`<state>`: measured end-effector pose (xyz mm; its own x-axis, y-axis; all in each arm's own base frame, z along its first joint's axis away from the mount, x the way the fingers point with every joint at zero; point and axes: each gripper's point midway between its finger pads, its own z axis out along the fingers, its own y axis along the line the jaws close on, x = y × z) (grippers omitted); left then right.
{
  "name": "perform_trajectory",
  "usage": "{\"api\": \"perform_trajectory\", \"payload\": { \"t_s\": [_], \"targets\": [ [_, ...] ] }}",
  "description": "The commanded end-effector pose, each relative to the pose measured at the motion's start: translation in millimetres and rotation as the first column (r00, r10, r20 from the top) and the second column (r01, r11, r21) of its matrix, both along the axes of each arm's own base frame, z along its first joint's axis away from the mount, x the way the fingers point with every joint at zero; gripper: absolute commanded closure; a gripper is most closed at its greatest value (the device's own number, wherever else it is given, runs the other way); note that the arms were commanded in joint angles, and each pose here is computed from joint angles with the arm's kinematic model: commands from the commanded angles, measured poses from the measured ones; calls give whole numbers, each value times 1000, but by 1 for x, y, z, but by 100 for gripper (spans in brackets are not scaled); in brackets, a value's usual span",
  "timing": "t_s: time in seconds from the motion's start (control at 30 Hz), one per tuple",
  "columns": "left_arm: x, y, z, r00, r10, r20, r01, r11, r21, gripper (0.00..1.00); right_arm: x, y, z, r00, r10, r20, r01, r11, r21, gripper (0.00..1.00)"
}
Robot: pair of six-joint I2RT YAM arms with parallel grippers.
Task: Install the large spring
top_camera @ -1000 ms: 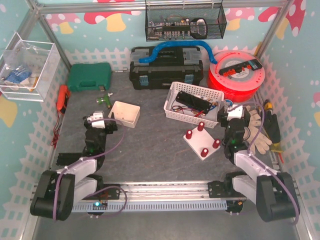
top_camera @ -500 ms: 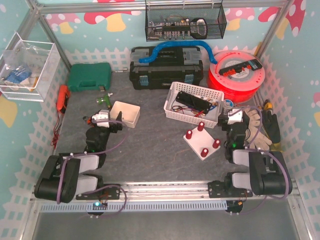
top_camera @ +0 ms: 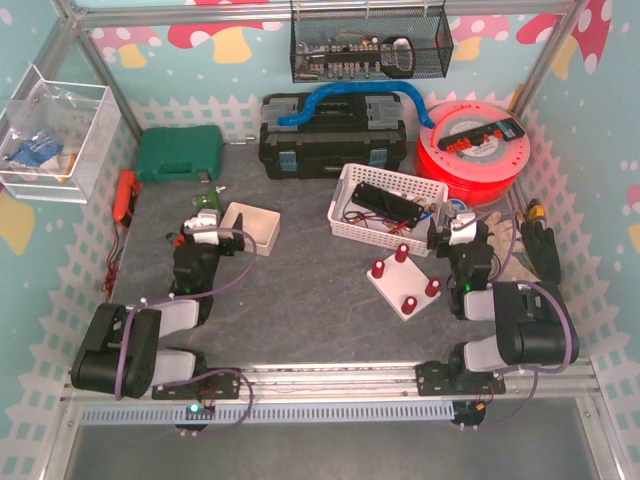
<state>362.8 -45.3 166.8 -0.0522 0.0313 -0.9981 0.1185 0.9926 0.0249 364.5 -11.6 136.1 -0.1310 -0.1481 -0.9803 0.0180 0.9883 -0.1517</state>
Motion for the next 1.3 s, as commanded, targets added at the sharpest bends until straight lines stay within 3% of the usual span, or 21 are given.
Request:
{"api": "perform_trajectory", "payload": {
  "t_s": [0.0,0.13,0.3,0.43,1.27],
  "targets": [
    [-4,-8,-1,999,-37,-2,37,999,-12,1,-6,3,10,996,20,91,-21,1000,17,1],
    [-8,-19,3,995,-99,24,99,995,-22,1,-8,-2,5,996,-11,92,8,1000,30,1],
    [-10,-25,5,989,-138,61,135,990,45,1,-5,-7,3,996,-39,79,36,999,40,1],
    [-16,-15,7,988,-94,126,89,995,42,1,-1,-10,0,997,-56,61,53,998,47,1],
    [13,20,-14,1000,17,27,-14,997,-79,1,3,-10,-1,996,-76,47,74,997,35,1]
  ]
}}
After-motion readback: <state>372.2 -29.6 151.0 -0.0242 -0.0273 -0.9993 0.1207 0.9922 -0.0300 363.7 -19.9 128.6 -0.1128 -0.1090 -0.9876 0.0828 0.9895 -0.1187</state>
